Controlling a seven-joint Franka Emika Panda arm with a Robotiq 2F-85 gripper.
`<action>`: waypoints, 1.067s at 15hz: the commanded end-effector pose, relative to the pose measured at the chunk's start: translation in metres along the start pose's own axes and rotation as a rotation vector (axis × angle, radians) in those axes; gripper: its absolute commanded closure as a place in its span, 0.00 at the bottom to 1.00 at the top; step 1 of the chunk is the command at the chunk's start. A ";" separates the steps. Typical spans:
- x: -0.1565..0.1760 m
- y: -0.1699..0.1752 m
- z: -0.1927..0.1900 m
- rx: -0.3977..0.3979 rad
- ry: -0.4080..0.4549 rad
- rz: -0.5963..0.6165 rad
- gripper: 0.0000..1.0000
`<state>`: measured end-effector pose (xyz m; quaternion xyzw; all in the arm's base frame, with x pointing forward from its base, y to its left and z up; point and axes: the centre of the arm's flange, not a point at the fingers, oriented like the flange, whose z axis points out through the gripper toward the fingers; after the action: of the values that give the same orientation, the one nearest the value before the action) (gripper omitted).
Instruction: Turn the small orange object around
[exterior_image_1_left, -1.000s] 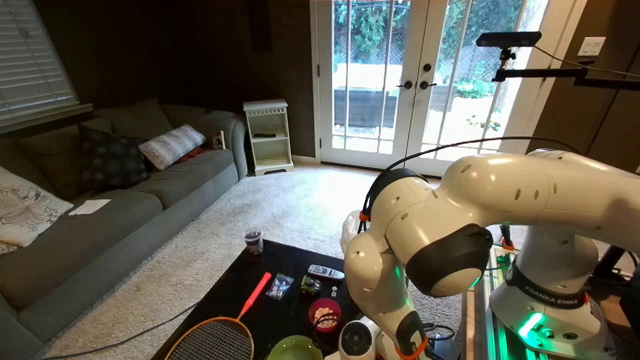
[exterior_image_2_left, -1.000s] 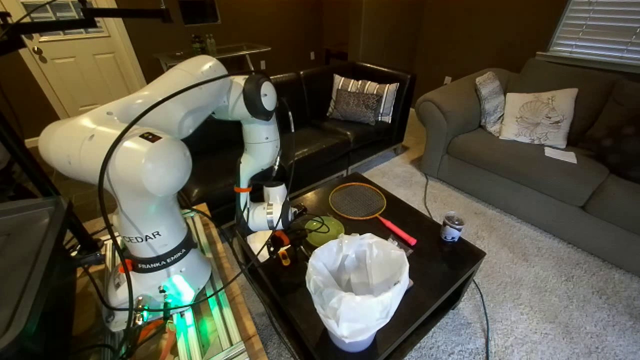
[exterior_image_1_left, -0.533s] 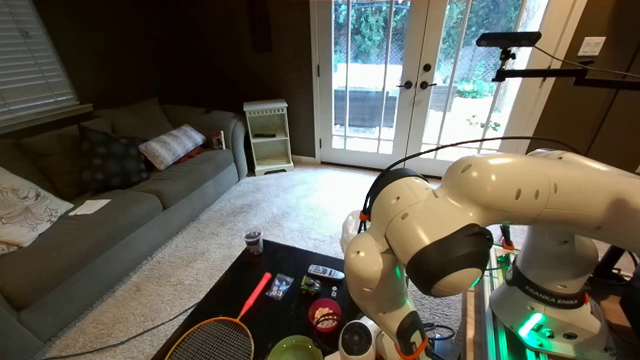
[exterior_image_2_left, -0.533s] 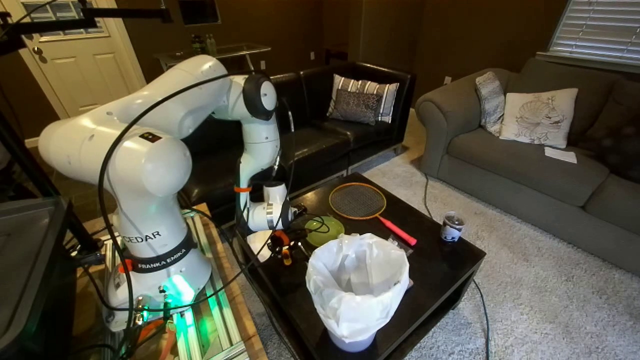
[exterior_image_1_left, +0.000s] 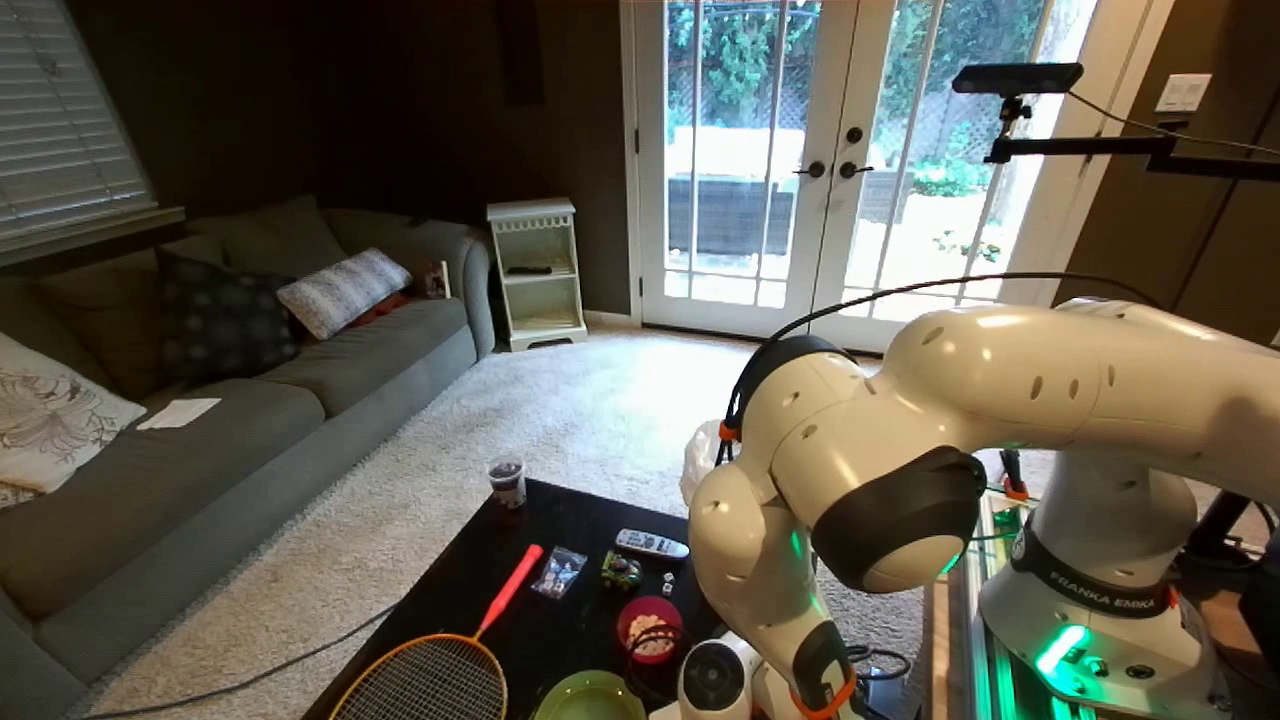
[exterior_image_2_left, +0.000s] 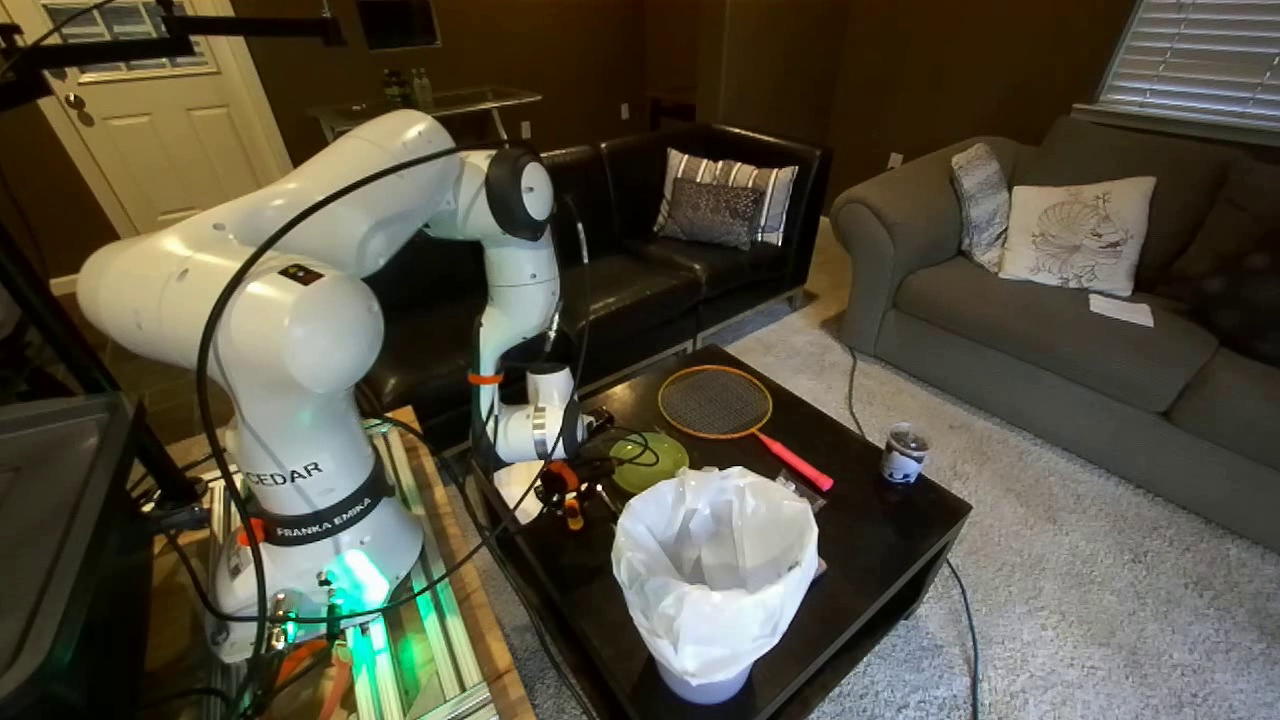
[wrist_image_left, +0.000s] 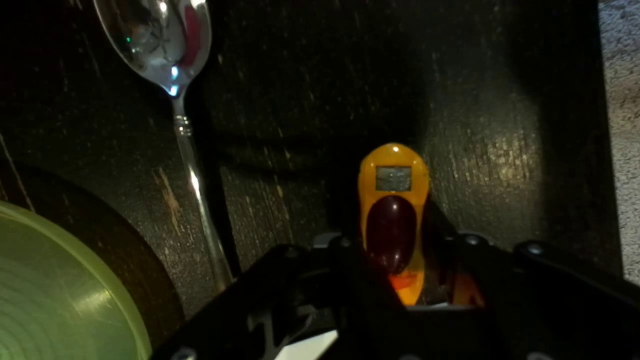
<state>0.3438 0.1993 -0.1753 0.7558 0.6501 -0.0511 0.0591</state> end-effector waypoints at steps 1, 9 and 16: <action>0.000 0.000 0.000 0.000 0.000 0.000 0.67; 0.000 -0.003 -0.013 -0.070 -0.158 -0.258 0.92; 0.003 -0.008 -0.021 -0.085 -0.187 -0.542 0.92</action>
<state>0.3393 0.2099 -0.1673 0.5968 0.7857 -0.0962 0.1313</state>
